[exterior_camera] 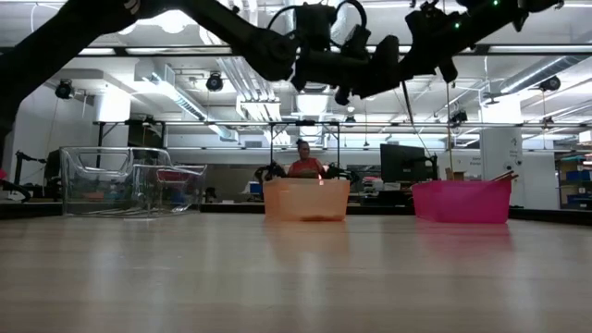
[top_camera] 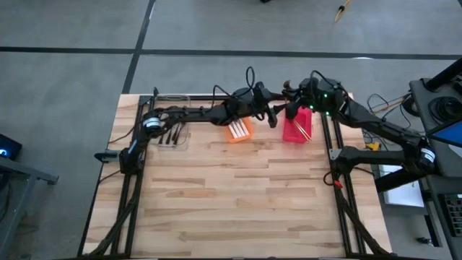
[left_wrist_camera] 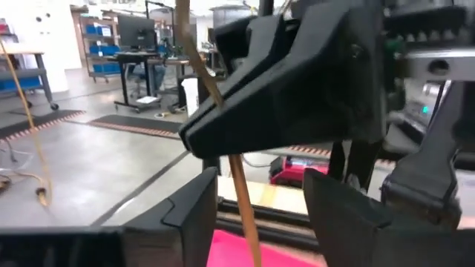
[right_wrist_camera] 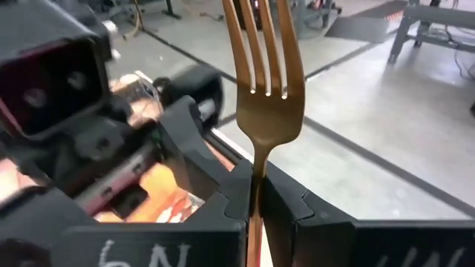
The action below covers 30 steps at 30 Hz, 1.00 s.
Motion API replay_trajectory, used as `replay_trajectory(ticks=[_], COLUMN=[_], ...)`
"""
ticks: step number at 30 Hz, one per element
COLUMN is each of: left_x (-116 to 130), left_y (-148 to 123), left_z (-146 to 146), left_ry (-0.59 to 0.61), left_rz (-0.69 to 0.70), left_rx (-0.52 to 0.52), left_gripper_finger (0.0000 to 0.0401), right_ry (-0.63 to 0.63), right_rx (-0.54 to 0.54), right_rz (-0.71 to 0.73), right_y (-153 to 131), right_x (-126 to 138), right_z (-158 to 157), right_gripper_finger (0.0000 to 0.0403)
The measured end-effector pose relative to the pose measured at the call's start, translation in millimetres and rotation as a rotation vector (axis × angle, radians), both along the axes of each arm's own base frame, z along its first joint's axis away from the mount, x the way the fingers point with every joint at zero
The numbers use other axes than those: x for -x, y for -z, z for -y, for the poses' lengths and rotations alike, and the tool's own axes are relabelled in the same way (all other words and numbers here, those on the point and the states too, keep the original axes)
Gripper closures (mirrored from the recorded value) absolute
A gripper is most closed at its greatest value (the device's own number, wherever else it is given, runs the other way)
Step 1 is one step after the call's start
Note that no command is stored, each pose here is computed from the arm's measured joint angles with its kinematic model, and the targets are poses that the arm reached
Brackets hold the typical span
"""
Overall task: Sort silverware by color (type)
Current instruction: Adjust the gold fork
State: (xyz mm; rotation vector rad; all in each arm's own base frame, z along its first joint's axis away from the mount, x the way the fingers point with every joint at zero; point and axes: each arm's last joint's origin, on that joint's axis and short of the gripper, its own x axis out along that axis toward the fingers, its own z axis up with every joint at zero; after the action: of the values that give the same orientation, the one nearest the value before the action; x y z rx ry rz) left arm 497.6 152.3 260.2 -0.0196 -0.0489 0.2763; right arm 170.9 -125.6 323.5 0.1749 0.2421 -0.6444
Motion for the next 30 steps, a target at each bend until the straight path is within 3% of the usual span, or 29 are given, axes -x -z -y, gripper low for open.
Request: replay_trajectory(ticks=[7,13,19,22,30], left_x=[10.9,34.3,90.4,123.9,196.6], left_y=[-11.9,-24.5,-41.7,-50.7,-53.1], left_z=[-3.4,0.8,18.1,32.8,64.1], left_ry=[-0.023,-0.026,-0.071,-0.075,-0.055], left_rz=[-0.108,-0.189,-0.162,-0.081,0.143], left_rx=[-0.056,-0.085,-0.107,-0.119,-0.100], left_gripper_finger=[0.0208,0.0208,0.0208,0.0208,0.0208], right_ry=[0.015,0.047,0.076,0.071,-0.031], right_rx=[0.004,-0.115,-0.307,-0.388,-0.749], right_rz=[-0.086,-0.294,-0.555,-0.647,-0.760], right_y=[-28.4,-47.0,-41.9,-31.8,4.1], right_x=[-1.8,-10.3,-25.7,-36.0,-48.5], right_z=[3.2,13.4,36.7,49.5,71.2], right_gripper_finger=[0.0394,0.0393,0.0392,0.0392,0.0391])
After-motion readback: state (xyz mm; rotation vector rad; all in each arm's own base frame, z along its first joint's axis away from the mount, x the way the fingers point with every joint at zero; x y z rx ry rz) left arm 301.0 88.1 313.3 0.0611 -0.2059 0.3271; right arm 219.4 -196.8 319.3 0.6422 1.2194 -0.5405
